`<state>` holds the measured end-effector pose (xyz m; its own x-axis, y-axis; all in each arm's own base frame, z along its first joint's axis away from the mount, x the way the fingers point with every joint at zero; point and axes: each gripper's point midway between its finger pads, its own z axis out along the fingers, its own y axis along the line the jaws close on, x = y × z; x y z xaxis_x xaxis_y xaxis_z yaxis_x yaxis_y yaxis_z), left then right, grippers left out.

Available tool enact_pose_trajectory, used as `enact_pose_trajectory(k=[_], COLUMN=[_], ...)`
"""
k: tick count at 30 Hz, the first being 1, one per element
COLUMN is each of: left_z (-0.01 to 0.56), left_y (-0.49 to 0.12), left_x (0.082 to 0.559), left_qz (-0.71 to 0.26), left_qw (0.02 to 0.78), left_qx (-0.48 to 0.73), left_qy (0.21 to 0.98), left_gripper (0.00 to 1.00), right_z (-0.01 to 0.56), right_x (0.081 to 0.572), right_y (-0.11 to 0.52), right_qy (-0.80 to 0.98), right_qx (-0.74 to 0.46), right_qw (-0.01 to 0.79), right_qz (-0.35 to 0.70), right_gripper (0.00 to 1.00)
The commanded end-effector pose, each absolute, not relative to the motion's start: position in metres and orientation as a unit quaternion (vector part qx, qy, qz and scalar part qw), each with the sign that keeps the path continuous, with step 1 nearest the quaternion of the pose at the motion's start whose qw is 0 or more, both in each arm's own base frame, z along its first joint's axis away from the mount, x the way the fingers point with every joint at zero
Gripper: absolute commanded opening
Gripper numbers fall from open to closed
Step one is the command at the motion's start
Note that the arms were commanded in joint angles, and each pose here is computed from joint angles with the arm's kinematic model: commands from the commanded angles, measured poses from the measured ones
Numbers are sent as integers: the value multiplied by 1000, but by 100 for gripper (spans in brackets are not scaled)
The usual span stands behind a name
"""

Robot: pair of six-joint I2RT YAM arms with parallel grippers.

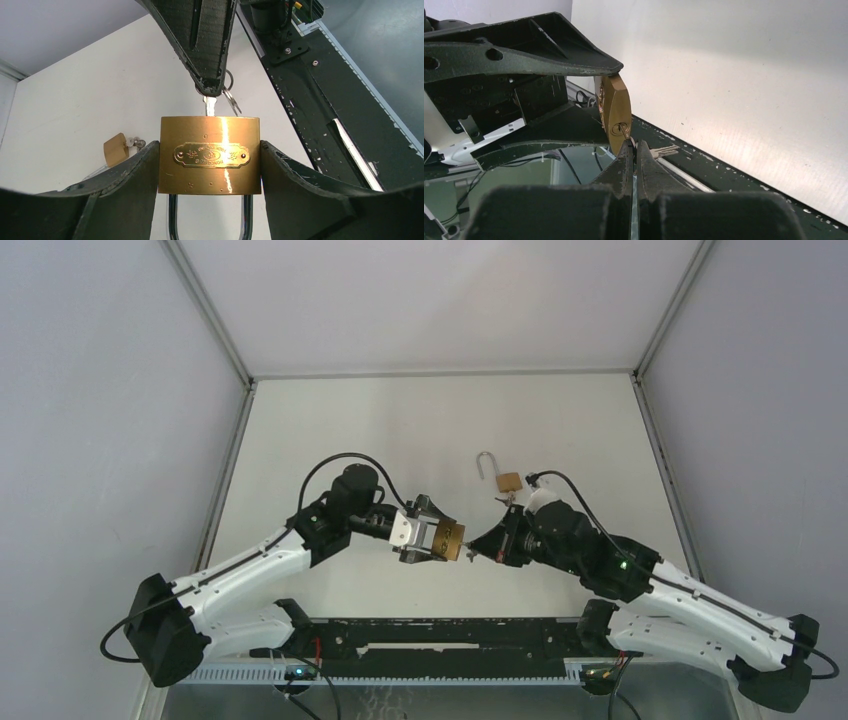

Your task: Unlock with the key

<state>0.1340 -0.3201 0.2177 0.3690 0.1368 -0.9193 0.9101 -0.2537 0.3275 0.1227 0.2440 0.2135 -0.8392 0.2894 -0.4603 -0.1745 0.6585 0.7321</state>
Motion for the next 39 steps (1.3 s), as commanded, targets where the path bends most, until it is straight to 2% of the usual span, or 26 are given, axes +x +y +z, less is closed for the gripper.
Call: enact_pose_trajectory(k=[1,12,28,39], left_z=[252,254,255,258], left_y=[-329,-329,-328,-328], left_x=[124,121,121,110], left_qz=[-416,-424,-418,-439], left_qw=[518,515,520,507], left_qx=[680,680,680,683], left_qy=[309,305,304,290], left_gripper=[0,0,0,0], right_z=[230,229,228,241], right_x=[121,127,127,124], right_y=[265,257,261,263], right_qy=[848,838,850,821], right_qx=[56,-76,39,-93], right_qw=[258,343,269,335], right_qz=[459,419,450,453], right_gripper=[0,0,0,0])
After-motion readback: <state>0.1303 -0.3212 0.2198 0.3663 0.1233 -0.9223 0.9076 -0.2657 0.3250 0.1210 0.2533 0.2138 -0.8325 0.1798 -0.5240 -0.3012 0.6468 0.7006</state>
